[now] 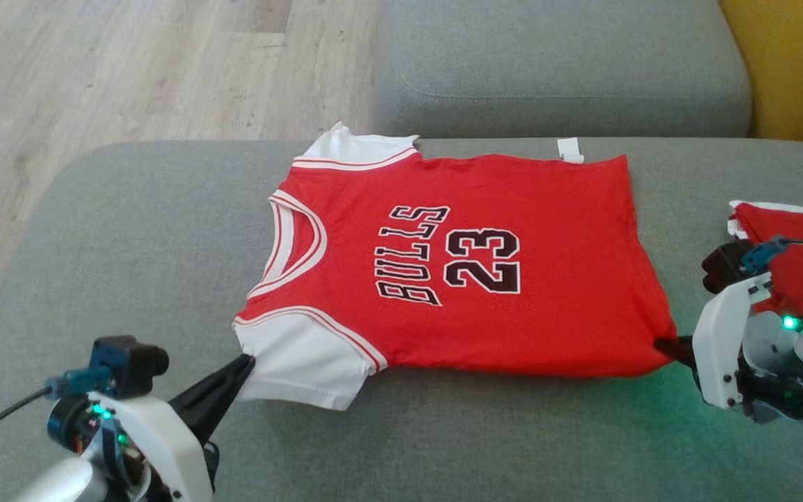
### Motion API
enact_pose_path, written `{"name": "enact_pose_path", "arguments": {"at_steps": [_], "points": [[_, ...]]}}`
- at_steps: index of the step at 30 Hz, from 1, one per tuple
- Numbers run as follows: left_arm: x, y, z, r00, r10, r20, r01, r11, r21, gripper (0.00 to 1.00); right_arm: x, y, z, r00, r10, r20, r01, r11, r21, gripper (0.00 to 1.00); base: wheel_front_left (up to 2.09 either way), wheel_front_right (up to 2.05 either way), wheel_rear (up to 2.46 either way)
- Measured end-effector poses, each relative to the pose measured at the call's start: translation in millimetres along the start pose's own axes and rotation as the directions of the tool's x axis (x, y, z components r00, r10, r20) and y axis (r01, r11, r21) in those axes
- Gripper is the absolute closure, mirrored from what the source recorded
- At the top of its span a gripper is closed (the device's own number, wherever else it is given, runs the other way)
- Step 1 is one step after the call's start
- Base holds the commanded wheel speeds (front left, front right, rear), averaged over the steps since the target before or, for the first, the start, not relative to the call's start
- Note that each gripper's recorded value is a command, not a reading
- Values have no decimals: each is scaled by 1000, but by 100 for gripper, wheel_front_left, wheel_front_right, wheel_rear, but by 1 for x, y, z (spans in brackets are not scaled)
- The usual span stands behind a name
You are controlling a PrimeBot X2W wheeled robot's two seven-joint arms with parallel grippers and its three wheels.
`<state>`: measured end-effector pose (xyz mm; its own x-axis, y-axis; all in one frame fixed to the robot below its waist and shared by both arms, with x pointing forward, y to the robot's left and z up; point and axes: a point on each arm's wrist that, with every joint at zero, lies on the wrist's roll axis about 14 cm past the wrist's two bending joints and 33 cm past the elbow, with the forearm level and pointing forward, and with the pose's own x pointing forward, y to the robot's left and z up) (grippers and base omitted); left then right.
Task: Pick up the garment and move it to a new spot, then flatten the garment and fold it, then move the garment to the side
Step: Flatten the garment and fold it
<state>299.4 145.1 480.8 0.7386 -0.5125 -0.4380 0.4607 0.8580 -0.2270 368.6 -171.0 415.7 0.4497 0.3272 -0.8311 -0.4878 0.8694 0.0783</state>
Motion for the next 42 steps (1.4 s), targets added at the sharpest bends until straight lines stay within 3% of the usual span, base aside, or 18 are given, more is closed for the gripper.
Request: {"name": "enact_pose_path", "arguments": {"at_steps": [10, 18, 42], "points": [[10, 7, 5, 1000, 15, -4, -15, 1000, -8, 100, 1, -7, 12, 997, 2, 75, -6, 999, 51, 100, 0, 0, 0], [33, 23, 24, 1000, 19, -24, -18, 999, 36, 100, 12, -7, 28, 990, 39, 136, -61, 985, 161, 100, 0, 0, 0], [135, 96, 82, 991, 123, -54, -110, 974, 196, 100, 59, -40, 72, 995, -22, 97, 6, 987, 161, 100, 0, 0, 0]]}}
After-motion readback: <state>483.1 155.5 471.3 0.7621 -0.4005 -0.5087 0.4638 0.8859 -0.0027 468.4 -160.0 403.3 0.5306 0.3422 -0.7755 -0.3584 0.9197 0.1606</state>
